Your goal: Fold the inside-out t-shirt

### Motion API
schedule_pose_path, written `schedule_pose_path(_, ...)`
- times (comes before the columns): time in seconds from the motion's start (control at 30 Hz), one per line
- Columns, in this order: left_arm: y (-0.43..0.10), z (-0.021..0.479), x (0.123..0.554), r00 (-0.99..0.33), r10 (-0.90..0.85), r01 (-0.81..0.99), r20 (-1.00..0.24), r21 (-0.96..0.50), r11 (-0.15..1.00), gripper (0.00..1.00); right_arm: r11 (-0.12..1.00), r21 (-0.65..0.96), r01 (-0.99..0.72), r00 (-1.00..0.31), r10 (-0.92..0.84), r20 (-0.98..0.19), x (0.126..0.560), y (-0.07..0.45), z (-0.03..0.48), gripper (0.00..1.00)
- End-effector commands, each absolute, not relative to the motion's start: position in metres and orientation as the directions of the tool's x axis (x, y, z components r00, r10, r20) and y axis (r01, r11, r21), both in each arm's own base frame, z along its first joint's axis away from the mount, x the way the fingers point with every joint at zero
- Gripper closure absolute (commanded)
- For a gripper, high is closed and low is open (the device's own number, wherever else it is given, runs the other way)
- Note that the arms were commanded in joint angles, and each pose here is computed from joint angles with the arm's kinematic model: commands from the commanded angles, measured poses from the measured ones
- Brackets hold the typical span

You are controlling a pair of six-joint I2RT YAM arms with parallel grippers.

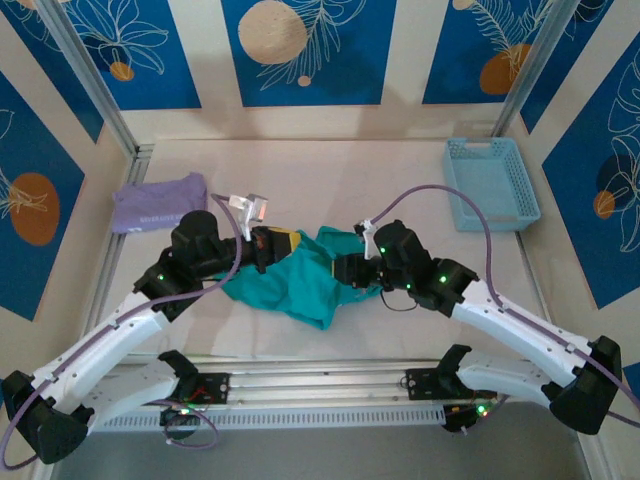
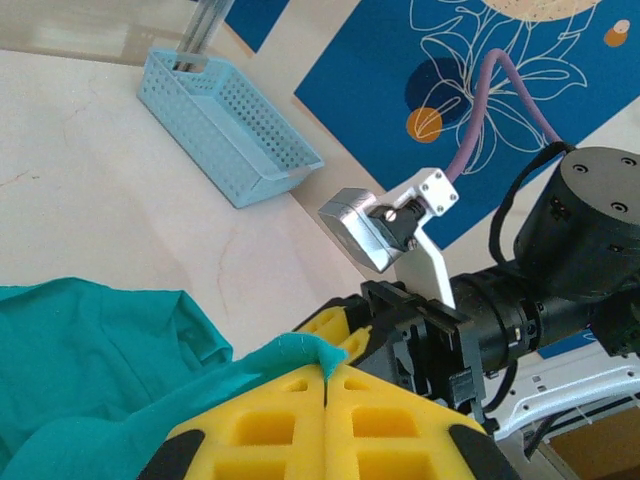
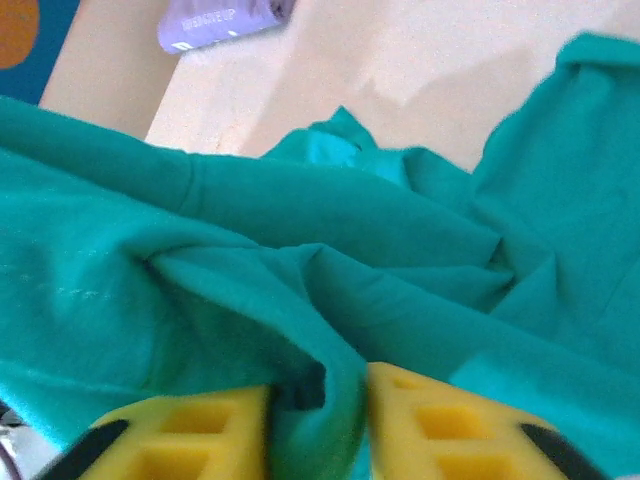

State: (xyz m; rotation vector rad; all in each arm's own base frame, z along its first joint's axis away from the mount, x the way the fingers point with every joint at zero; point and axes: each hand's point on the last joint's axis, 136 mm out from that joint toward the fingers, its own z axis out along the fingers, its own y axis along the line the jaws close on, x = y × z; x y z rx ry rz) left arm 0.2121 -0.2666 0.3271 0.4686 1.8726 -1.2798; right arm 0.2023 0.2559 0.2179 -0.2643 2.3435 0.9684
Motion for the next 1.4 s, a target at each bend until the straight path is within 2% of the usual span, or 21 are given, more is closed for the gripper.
schedule_pose_path(0.0, -0.261, 0.321, 0.216, -0.583, -0.139, 0.681, -0.801, -0.574, 0.455, 1.0, 0.577, 0.661, -0.48, -0.722, 0.167, -0.671, 0.206, 0.261, 0.265, 0.88)
schedule_pose_path(0.07, -0.257, 0.311, 0.219, -0.588, -0.14, 0.661, -0.797, -0.572, 0.485, 1.0, 0.462, 0.679, -0.571, -0.668, 0.218, -0.711, 0.202, 0.262, 0.29, 0.97)
schedule_pose_path(0.2, -0.247, 0.296, 0.231, -0.601, -0.18, 0.587, -0.778, -0.583, 0.561, 1.0, 0.274, 0.657, -0.702, -0.621, 0.215, -0.753, 0.193, 0.264, 0.322, 1.0)
schedule_pose_path(0.47, -0.245, 0.282, 0.236, -0.626, -0.163, 0.551, -0.763, -0.58, 0.6, 1.0, 0.123, 0.573, -0.81, -0.561, 0.119, -0.819, 0.179, 0.272, 0.334, 0.99)
schedule_pose_path(0.67, -0.238, 0.286, 0.233, -0.58, -0.138, 0.583, -0.803, -0.527, 0.618, 0.96, 0.218, 0.549, -0.807, -0.55, 0.061, -0.833, 0.189, 0.27, 0.316, 0.99)
schedule_pose_path(0.7, -0.238, 0.289, 0.231, -0.57, -0.134, 0.596, -0.811, -0.52, 0.612, 0.93, 0.228, 0.546, -0.806, -0.55, 0.055, -0.834, 0.19, 0.269, 0.313, 0.99)
schedule_pose_path(0.8, -0.238, 0.29, 0.227, -0.561, -0.114, 0.614, -0.82, -0.505, 0.607, 0.89, 0.227, 0.544, -0.808, -0.547, 0.052, -0.835, 0.188, 0.268, 0.307, 0.99)
schedule_pose_path(0.83, -0.237, 0.288, 0.227, -0.563, -0.11, 0.612, -0.819, -0.503, 0.61, 0.92, 0.223, 0.544, -0.809, -0.548, 0.052, -0.835, 0.187, 0.268, 0.305, 0.99)
schedule_pose_path(0.87, -0.238, 0.287, 0.226, -0.567, -0.103, 0.616, -0.817, -0.504, 0.606, 0.99, 0.219, 0.545, -0.809, -0.547, 0.055, -0.835, 0.187, 0.268, 0.304, 0.98)
schedule_pose_path(0.9, -0.24, 0.287, 0.224, -0.569, -0.095, 0.625, -0.817, -0.504, 0.596, 1.0, 0.219, 0.544, -0.81, -0.547, 0.053, -0.835, 0.186, 0.268, 0.301, 0.97)
schedule_pose_path(1.0, -0.247, 0.294, 0.218, -0.56, -0.081, 0.667, -0.825, -0.506, 0.547, 1.0, 0.295, 0.526, -0.798, -0.551, -0.002, -0.834, 0.188, 0.266, 0.282, 0.83)
schedule_pose_path(1.2, -0.254, 0.3, 0.208, -0.536, -0.047, 0.724, -0.843, -0.487, 0.488, 1.0, 0.445, 0.385, -0.808, -0.476, -0.11, -0.872, 0.187, 0.253, 0.264, 0.55)
schedule_pose_path(1.37, -0.258, 0.297, 0.204, -0.534, -0.031, 0.745, -0.845, -0.488, 0.454, 1.0, 0.573, 0.318, -0.756, -0.458, -0.115, -0.881, 0.2, 0.234, 0.271, 0.48)
